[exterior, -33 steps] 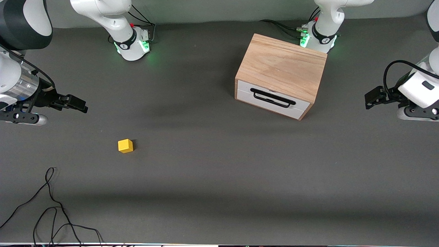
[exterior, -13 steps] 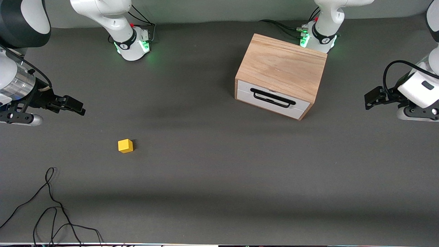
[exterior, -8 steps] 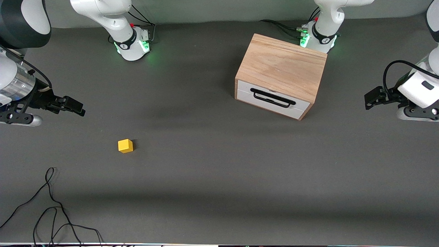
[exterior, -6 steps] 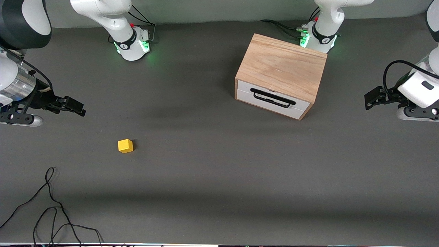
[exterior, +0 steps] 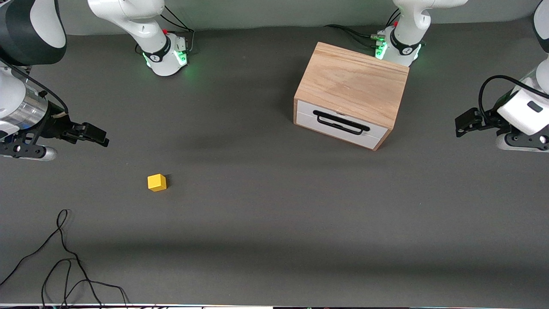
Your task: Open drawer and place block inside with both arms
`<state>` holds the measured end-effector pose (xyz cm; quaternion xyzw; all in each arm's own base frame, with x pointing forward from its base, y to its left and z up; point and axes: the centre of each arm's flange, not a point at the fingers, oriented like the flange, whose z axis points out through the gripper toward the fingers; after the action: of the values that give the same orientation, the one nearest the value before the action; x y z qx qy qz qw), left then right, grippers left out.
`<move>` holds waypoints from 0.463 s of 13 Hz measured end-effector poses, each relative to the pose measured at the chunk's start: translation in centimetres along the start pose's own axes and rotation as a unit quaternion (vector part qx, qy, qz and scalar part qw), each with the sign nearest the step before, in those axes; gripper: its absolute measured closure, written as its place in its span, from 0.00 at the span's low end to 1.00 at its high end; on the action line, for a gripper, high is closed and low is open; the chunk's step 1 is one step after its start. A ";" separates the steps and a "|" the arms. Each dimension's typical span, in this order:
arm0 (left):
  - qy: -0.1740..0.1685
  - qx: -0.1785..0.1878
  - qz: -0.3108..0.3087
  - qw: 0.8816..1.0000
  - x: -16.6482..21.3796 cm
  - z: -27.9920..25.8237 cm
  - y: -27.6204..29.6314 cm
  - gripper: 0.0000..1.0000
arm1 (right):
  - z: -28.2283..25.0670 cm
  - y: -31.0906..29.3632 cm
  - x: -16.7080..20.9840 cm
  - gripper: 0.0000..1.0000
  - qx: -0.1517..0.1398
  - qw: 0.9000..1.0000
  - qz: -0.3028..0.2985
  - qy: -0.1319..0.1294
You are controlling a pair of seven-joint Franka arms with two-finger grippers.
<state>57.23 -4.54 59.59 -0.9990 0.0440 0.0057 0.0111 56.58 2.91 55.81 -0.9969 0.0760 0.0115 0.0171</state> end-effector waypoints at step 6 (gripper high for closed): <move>-0.001 -0.001 0.000 1.000 0.0 0.0 0.1 0.00 | 0.3 0.0 0.2 0.00 0.000 1.000 0.000 -0.002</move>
<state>57.22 -4.60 59.58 -0.9990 0.0442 0.0063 0.0100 56.72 2.91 55.48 -0.9969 0.0760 0.0139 0.0169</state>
